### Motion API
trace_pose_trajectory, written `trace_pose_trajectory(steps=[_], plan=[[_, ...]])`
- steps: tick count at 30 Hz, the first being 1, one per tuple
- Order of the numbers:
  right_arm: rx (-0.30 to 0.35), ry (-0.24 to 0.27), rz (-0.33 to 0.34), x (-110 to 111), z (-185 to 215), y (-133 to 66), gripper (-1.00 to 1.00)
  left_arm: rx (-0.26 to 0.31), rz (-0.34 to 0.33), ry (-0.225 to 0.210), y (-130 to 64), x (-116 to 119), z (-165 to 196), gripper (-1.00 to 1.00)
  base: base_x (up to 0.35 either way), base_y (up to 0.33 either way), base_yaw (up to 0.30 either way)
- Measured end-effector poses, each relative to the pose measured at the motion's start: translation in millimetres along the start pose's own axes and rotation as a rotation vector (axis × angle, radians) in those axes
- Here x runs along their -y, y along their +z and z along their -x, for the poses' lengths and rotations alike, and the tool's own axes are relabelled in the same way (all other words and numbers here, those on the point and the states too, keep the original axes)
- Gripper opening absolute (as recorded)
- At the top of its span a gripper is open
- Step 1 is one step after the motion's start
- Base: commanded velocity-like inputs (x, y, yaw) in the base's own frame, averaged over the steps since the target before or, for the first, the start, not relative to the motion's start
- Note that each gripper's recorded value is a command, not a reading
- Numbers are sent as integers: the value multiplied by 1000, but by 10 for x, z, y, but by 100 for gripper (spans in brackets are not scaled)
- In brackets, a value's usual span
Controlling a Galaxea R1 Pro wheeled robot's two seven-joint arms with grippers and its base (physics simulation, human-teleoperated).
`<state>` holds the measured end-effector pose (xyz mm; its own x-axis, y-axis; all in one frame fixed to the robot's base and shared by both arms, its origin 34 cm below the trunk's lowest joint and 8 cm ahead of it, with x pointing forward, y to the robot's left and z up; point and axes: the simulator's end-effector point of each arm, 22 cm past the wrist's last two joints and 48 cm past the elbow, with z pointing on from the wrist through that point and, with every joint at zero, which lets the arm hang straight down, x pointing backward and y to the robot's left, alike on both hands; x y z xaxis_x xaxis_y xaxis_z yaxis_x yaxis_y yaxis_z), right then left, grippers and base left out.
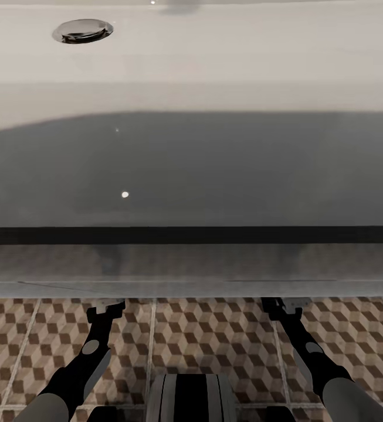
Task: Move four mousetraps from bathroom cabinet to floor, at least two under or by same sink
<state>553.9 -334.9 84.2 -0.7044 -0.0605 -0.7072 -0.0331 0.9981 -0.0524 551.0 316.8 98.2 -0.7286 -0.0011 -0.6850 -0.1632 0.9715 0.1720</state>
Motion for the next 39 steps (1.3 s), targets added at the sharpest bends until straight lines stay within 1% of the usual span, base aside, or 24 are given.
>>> trace_pose_trajectory(steps=[33,39], plan=[[16,-3,-2,11,39,1,-100,-1,0,-3,0,9,3,-100,0,0,0],[18,-3,-3,14,45,2,-100,8,5,-5,7,1,50,-100,0,0,0]])
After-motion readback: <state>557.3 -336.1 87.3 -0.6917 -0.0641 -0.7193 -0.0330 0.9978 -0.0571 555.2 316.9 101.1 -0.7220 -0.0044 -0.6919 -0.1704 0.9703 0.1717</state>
